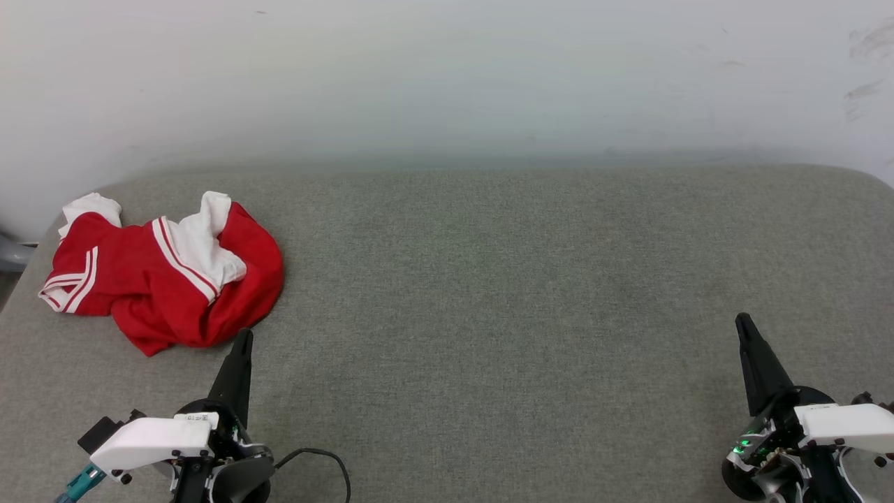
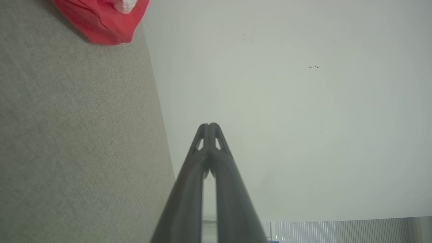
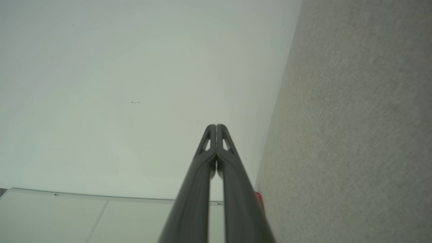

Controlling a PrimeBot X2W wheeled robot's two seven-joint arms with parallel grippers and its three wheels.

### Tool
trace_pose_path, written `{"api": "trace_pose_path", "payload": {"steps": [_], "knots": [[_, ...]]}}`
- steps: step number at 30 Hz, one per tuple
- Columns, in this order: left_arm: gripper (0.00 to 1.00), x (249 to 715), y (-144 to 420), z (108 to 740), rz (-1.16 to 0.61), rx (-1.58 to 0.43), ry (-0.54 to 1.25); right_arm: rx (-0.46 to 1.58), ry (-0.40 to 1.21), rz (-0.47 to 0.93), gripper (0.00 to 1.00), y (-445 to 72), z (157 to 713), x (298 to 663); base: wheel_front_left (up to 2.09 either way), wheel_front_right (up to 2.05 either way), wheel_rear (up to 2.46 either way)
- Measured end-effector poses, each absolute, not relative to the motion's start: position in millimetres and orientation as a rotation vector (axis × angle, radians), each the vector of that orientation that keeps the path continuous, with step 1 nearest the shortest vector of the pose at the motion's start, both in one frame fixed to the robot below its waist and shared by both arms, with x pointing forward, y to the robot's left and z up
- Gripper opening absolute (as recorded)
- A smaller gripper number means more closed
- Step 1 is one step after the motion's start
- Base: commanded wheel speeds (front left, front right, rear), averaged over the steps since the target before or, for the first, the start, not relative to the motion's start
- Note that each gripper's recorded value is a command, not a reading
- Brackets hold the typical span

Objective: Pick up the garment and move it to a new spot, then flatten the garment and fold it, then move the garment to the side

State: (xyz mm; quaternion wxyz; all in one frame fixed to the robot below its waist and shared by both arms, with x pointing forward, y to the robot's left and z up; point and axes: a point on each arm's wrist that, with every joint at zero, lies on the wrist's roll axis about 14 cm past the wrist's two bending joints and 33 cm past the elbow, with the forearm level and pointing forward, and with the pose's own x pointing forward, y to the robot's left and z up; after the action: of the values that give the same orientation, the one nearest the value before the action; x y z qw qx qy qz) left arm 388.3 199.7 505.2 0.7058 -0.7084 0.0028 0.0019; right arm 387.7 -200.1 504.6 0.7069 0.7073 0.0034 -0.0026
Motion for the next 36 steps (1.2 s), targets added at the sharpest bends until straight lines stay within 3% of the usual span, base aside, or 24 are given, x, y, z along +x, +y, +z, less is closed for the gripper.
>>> {"api": "trace_pose_path", "payload": {"steps": [27,28,36], "knots": [[0.00,388.3,199.8,505.2,0.004,-1.575,0.006,1.572,0.007,-0.006,0.00,-200.1,504.6,387.7,0.00,0.00,0.00],[1.00,387.8,199.4,503.3,0.008,-1.575,0.011,1.572,0.012,-0.011,1.00,-200.2,502.5,386.9,0.00,0.00,0.00],[1.00,375.6,199.0,478.8,0.076,-1.572,0.058,1.557,0.060,-0.090,1.00,-203.3,475.5,373.3,0.00,0.00,0.00]]}}
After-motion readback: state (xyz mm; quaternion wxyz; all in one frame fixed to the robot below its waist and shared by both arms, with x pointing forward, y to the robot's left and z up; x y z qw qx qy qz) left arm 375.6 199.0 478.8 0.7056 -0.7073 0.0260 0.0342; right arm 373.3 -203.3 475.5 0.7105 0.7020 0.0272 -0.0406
